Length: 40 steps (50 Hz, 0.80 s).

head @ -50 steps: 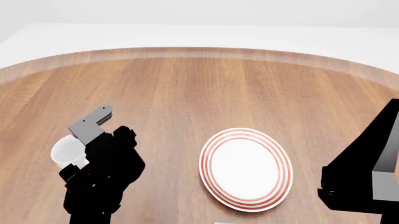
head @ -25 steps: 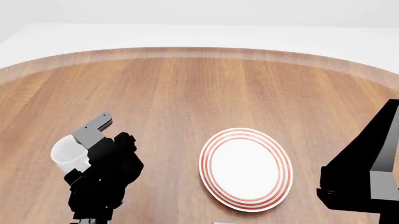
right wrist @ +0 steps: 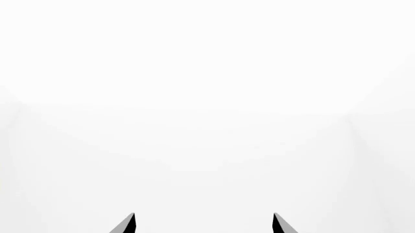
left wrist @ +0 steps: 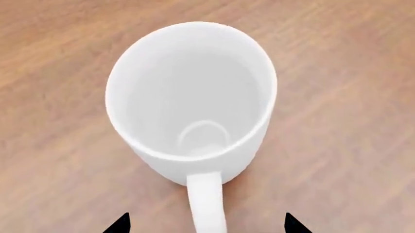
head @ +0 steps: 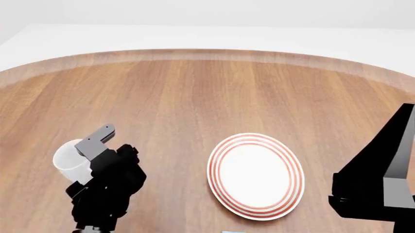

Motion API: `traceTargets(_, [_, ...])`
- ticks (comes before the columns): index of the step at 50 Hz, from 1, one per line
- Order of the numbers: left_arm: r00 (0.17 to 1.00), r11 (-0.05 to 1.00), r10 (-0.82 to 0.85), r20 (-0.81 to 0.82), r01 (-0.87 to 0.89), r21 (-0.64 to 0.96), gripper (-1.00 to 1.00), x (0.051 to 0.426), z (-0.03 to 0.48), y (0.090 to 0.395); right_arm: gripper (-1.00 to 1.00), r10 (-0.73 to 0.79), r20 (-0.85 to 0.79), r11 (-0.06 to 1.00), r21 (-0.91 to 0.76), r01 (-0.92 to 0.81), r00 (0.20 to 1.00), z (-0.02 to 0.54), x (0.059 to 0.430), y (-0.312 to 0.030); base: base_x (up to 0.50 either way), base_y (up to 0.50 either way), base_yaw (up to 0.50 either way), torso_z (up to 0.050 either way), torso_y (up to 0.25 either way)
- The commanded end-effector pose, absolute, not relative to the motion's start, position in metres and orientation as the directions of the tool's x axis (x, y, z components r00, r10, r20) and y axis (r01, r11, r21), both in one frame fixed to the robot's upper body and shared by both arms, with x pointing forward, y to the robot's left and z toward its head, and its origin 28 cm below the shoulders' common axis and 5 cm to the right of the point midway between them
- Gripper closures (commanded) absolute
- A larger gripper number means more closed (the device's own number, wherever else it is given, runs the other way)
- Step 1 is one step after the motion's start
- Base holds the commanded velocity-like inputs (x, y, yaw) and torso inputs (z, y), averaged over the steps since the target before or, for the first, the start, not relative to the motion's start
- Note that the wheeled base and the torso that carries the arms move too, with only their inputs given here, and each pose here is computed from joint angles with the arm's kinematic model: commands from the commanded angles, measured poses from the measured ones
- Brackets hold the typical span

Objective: Pick up the white mug and put it on the plate, and put the chocolate pudding to the right of the plate.

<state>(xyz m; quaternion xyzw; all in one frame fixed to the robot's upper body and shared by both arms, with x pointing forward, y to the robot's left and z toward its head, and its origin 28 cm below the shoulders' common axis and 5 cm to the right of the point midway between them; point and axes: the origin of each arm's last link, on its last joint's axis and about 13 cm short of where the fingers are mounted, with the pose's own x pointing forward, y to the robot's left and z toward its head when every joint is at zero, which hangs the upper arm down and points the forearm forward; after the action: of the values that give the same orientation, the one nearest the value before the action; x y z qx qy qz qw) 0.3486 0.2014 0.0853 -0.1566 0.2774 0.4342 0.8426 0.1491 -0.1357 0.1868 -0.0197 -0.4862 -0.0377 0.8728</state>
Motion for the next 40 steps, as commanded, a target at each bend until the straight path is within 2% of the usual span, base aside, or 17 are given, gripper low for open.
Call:
traceTargets(1, [0.492,0.592,0.625,-0.606,-0.805,-0.042,-1.0,0.352,0.081,0.2,-1.0,-0.044,0.855,0.994,-0.013,0.106,0.517,0.187,0.149,-0.137,0.0,0.0,0.0,0.0,0.0])
traceTargets(5, [0.517,0.625,0.589,-0.622,-0.778,-0.054,-1.0,0.352,0.077,0.199,-1.0,-0.044,0.854,0.994,-0.013,0.105,0.518,0.187,0.149,-0.137,0.0,0.0,0.0,0.0,0.0])
traceTargets(6, [0.52,0.634,0.578,-0.628,-0.771,-0.055,1.0,0.352,0.076,0.199,-1.0,-0.043,0.854,0.994,-0.014,0.105,0.519,0.187,0.149,-0.137,0.0,0.0,0.0,0.0,0.0])
traceTargets(14, [0.547,0.678,0.562,-0.62,-0.735,-0.034,1.0,0.354,0.074,0.199,-1.0,-0.043,0.853,0.994,-0.014,0.105,0.52,0.187,0.149,-0.137,0.0,0.0,0.0,0.0,0.0])
traceTargets(29, [0.523,0.646,0.595,-0.611,-0.763,-0.023,1.0,0.352,0.077,0.208,-1.0,-0.047,0.851,0.994,-0.013,0.11,0.522,0.187,0.148,-0.138,0.0,0.0,0.0,0.0,0.0])
traceTargets(31, [0.56,0.67,0.603,-0.568,-0.742,-0.021,1.0,0.352,0.081,0.208,-1.0,-0.046,0.851,0.994,-0.014,0.11,0.523,0.186,0.149,-0.138,0.0,0.0,0.0,0.0,0.0])
traceTargets(32, [0.603,0.716,0.597,-0.53,-0.698,0.012,1.0,0.352,0.083,0.208,-1.0,-0.045,0.851,0.994,-0.015,0.11,0.523,0.186,0.149,-0.138,0.0,0.0,0.0,0.0,0.0])
traceTargets(33, [0.658,0.758,0.543,-0.522,-0.651,-0.031,1.0,0.352,0.089,0.206,-1.0,-0.046,0.851,0.994,-0.015,0.111,0.524,0.186,0.149,-0.138,0.0,0.0,0.0,0.0,0.0])
traceTargets(34, [0.658,0.758,0.543,-0.522,-0.651,-0.031,1.0,0.352,0.089,0.206,-1.0,-0.046,0.851,0.994,-0.015,0.111,0.524,0.186,0.149,-0.138,0.0,0.0,0.0,0.0,0.0])
traceTargets(35, [0.727,0.812,0.514,-0.456,-0.584,-0.017,1.0,0.352,0.099,0.203,-1.0,-0.047,0.851,0.994,-0.014,0.112,0.524,0.186,0.149,-0.138,0.0,0.0,0.0,0.0,0.0])
traceTargets(36, [0.727,0.812,0.514,-0.456,-0.584,-0.017,1.0,0.351,0.099,0.203,-1.0,-0.047,0.851,0.994,-0.014,0.112,0.524,0.186,0.149,-0.138,0.0,0.0,0.0,0.0,0.0])
traceTargets(37, [0.793,0.86,0.481,-0.374,-0.509,0.026,1.0,0.349,0.11,0.198,-1.0,-0.048,0.851,0.994,-0.013,0.113,0.523,0.186,0.149,-0.138,0.0,0.0,0.0,0.0,0.0])
traceTargets(40, [0.898,0.935,0.354,-0.261,-0.347,0.074,1.0,0.344,0.127,0.19,-1.0,-0.047,0.851,0.994,-0.014,0.112,0.523,0.187,0.148,-0.138,0.0,0.0,0.0,0.0,0.0])
